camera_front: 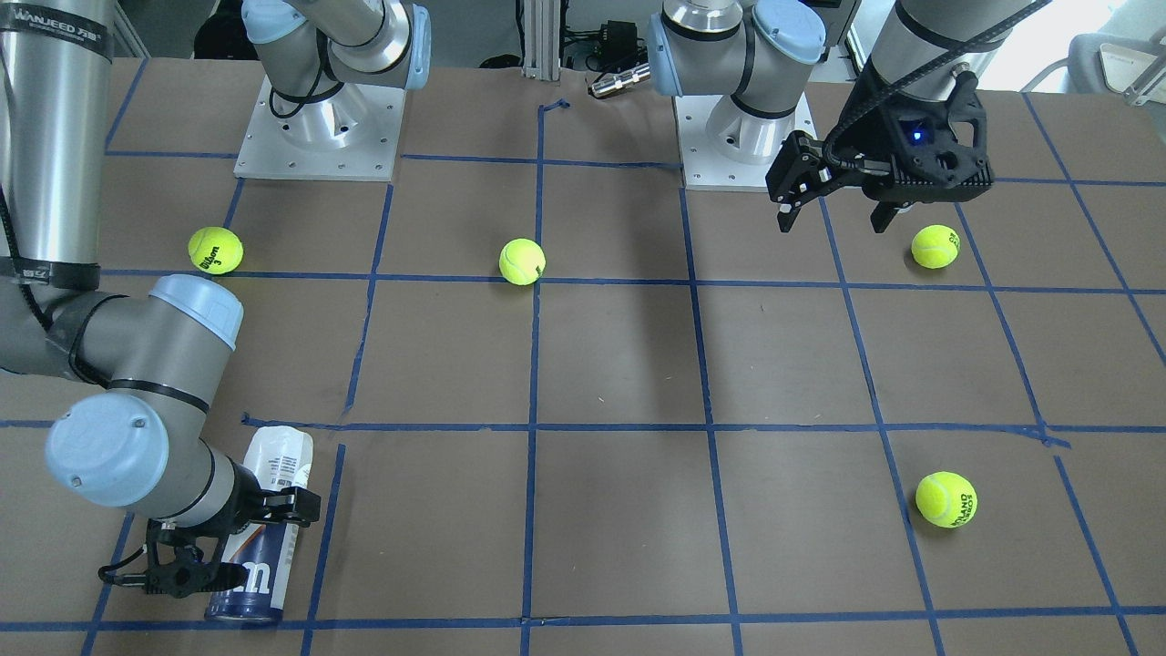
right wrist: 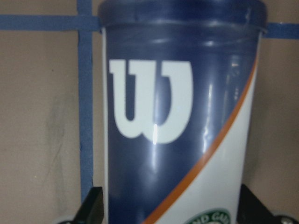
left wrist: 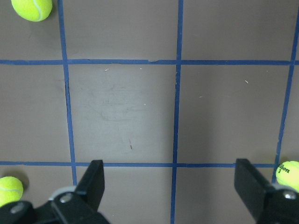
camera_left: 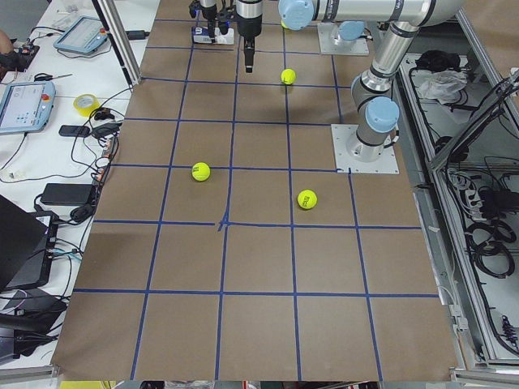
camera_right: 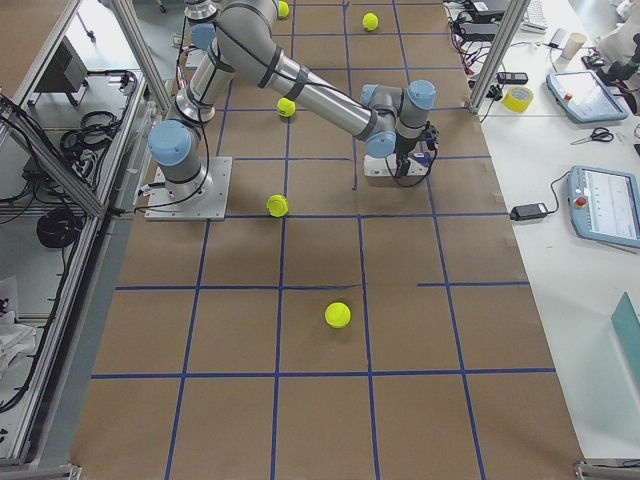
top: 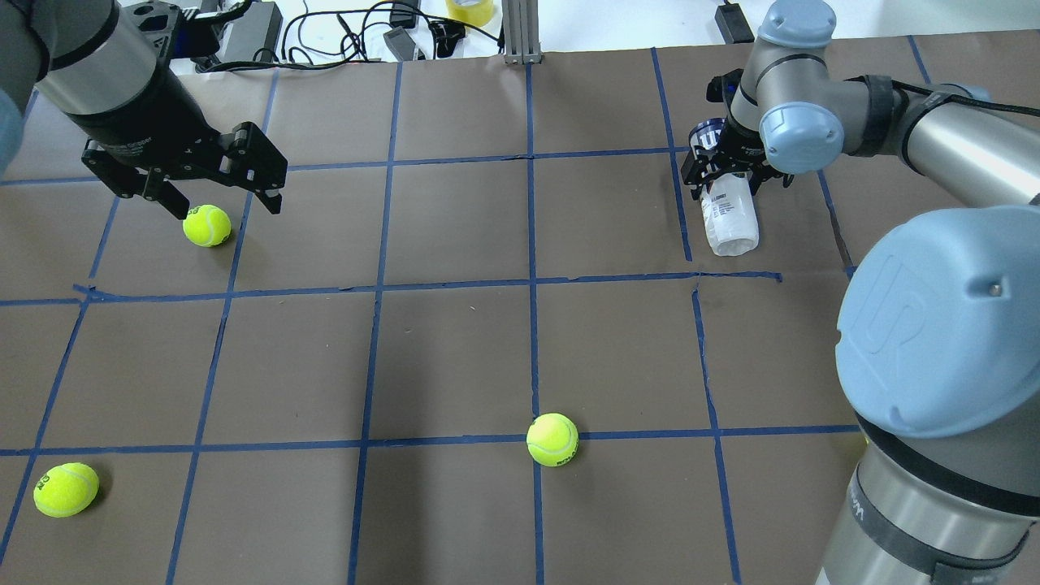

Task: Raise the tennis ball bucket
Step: 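Close the right gripper on the upper body of the can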

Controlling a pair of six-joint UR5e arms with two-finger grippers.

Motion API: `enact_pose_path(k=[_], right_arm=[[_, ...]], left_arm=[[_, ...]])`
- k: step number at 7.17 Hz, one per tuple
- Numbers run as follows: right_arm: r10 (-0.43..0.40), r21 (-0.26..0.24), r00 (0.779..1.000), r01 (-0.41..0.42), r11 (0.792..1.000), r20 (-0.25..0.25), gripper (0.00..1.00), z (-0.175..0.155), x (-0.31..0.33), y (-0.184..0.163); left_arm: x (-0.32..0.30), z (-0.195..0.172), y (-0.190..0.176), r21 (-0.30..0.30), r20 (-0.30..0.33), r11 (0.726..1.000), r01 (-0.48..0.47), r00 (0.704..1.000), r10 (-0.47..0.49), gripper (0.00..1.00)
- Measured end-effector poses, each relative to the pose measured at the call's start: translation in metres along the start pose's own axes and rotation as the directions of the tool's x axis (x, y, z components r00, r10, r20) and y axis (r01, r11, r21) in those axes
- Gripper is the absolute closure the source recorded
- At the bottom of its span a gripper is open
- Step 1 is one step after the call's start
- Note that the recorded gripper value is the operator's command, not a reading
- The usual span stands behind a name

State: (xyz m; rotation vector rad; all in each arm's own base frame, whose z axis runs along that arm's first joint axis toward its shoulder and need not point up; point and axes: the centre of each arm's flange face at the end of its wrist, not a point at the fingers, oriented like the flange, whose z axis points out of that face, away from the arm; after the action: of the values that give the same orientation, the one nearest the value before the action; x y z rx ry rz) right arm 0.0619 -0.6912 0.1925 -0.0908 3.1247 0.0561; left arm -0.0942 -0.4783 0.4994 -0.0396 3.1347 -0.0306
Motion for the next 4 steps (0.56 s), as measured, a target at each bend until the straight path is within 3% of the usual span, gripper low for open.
enact_pose_path(k=[2, 4], right_arm=[[-0.031, -0.002, 1.0, 0.031, 1.0, 0.0, 0.27, 0.0009, -0.0003, 0.0012], [-0.039, 0.01, 0.999, 0.039, 0.999, 0.006, 0.26, -0.0047, -0.0036, 0.0]], left_arm=[[-0.0002, 0.0005, 0.0001, -0.001, 0.001, 1.0, -0.001, 1.0, 0.001, 0.0], [-0.0009, 0.0008, 0.0, -0.001, 0.002, 1.0, 0.0, 1.0, 0.0, 0.0]])
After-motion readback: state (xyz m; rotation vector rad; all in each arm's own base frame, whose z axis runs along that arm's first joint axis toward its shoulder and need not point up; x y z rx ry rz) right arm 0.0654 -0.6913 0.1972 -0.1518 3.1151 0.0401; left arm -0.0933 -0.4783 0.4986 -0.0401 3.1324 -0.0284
